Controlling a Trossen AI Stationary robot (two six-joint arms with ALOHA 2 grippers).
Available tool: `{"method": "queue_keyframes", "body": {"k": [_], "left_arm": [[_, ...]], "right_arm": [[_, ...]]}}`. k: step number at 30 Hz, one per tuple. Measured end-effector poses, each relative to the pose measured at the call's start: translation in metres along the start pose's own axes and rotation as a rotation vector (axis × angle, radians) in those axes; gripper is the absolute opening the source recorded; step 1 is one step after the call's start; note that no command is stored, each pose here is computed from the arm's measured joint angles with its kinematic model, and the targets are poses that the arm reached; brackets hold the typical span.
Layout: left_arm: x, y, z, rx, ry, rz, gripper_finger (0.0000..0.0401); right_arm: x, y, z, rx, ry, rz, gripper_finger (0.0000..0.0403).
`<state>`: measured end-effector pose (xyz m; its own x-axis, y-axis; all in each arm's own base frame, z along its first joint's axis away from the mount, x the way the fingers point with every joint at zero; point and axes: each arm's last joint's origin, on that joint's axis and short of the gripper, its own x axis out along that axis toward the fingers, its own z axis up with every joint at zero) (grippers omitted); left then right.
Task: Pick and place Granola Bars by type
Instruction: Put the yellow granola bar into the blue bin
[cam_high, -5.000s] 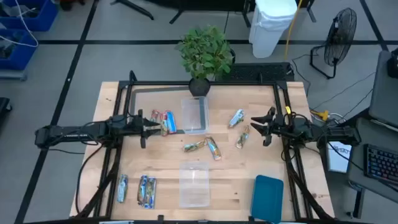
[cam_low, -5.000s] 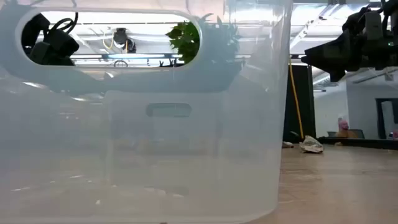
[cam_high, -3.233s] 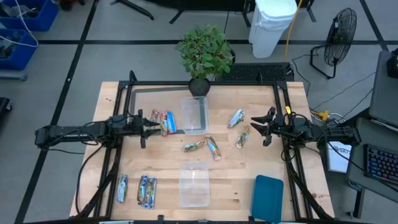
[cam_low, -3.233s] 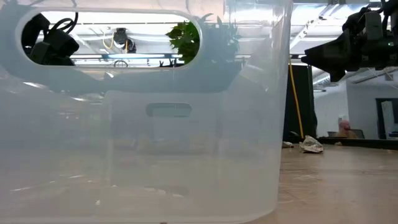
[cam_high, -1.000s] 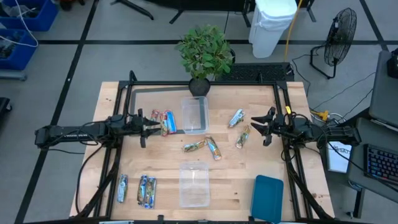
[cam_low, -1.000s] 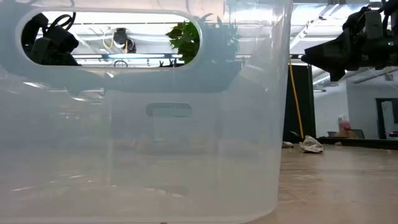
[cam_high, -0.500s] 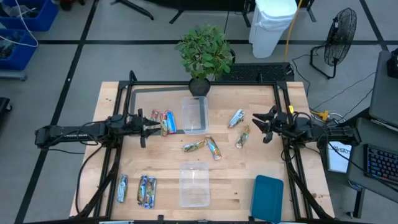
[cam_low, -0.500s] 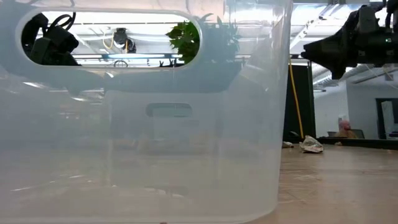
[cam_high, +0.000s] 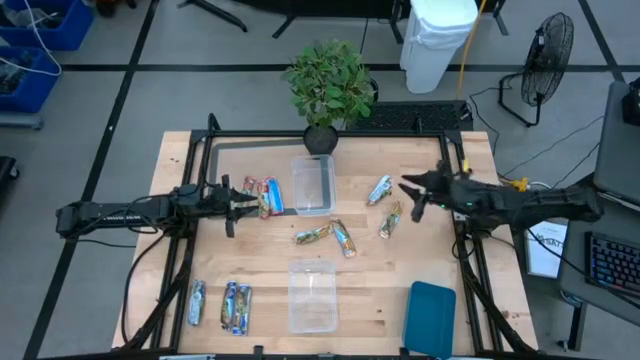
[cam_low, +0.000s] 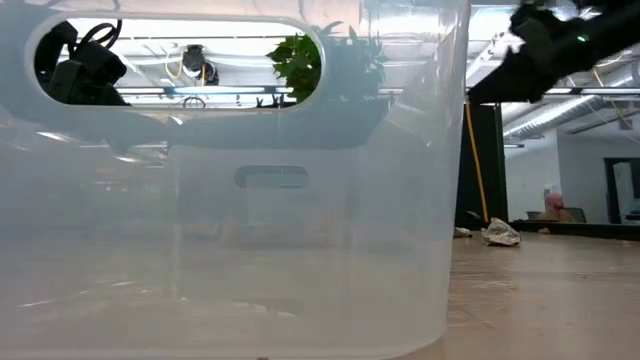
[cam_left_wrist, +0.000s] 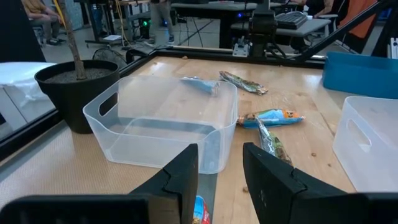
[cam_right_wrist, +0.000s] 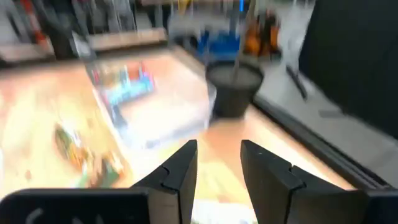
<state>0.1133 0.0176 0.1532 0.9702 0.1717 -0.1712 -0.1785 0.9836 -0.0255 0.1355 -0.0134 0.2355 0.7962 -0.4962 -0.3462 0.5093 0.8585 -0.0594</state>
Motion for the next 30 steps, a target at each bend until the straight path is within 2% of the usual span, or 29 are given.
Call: {"method": "queue_keyframes", "body": {"k": [4, 6, 9, 12, 17, 23, 26, 30], "left_arm": [[0.0, 0.0, 0.0, 0.0, 0.0, 0.0, 0.0131], [0.0, 0.0, 0.0, 0.0, 0.001, 0.0, 0.0131], [0.0, 0.0, 0.0, 0.0, 0.0, 0.0, 0.0131], [0.0, 0.0, 0.0, 0.0, 0.001, 0.0, 0.0131], [0.0, 0.0, 0.0, 0.0, 0.001, 0.0, 0.0131], [0.0, 0.0, 0.0, 0.0, 0.001, 0.0, 0.0131], [0.0, 0.0, 0.0, 0.0, 0.001, 0.0, 0.0131], [0.0, 0.0, 0.0, 0.0, 0.001, 0.0, 0.0131]], "right_arm": [[0.026, 0.013, 0.014, -0.119, 0.279, -0.03, 0.0114], [0.041, 0.017, 0.012, -0.155, 0.429, -0.015, 0.0114], [0.061, 0.021, 0.007, -0.127, 0.59, 0.024, 0.0114], [0.077, 0.021, -0.007, -0.066, 0.722, 0.005, 0.0114], [0.09, 0.017, -0.02, -0.01, 0.818, -0.069, 0.0114], [0.09, 0.009, -0.024, 0.07, 0.871, -0.136, 0.0114], [0.091, 0.004, -0.025, 0.162, 0.92, -0.11, 0.012], [0.093, -0.001, -0.024, 0.277, 0.937, -0.076, 0.0153]]}}
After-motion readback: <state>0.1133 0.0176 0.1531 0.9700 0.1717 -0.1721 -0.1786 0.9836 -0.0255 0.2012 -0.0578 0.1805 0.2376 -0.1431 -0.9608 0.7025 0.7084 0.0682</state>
